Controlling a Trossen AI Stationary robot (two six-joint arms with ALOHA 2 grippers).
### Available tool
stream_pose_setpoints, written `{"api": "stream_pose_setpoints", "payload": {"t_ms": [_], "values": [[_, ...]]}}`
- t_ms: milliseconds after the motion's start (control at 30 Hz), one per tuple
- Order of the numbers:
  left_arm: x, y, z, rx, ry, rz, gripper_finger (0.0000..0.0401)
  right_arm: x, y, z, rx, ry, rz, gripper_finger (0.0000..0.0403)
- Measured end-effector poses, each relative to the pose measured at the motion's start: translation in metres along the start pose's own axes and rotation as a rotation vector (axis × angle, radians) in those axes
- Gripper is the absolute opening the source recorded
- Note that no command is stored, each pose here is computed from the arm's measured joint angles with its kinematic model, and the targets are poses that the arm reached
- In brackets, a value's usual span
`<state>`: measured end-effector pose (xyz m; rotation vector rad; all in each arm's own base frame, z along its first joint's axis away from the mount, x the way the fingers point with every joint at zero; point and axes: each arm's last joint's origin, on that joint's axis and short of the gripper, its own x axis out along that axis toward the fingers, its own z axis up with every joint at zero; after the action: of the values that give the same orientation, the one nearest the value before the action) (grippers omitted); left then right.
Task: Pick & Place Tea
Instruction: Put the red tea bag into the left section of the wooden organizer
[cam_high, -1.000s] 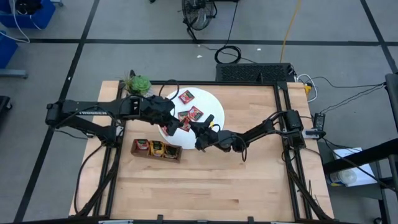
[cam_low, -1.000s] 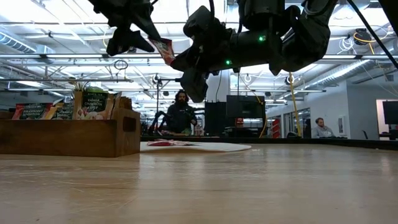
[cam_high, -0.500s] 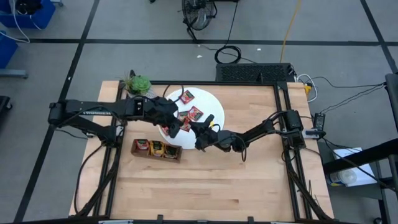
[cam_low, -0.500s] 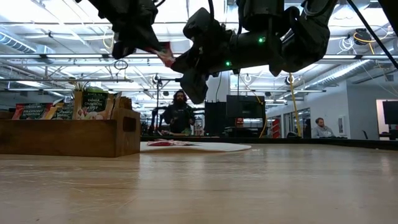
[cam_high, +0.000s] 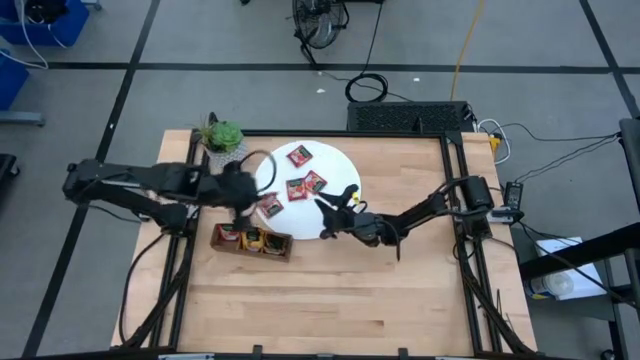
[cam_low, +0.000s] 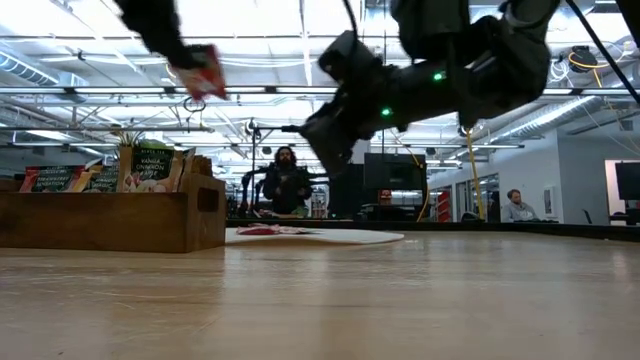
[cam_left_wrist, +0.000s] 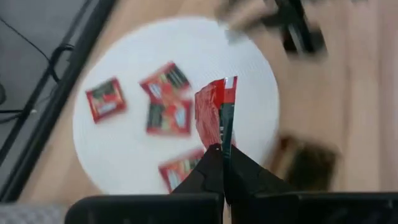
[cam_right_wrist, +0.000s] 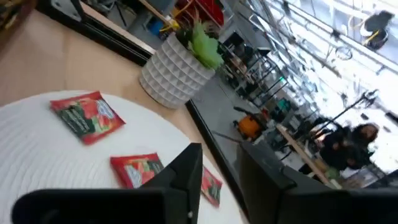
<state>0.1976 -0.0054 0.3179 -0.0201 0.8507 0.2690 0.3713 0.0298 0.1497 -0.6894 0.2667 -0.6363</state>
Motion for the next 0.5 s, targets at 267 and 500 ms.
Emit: {"api": "stream_pose_setpoints", "payload": {"t_ms": [267,500], "values": [[-0.022,-0.027,-0.048,0.065,0.388,-0.062,0.0002,-0.033,-0.034,-0.015,0.176,0.003,0.007,0.0094],[-0.018,-0.053,-0.069,0.306,0.635,-0.068,0.0003,-0.057,-0.052,-0.029,0.320,-0.042,0.098,0.0093]]}}
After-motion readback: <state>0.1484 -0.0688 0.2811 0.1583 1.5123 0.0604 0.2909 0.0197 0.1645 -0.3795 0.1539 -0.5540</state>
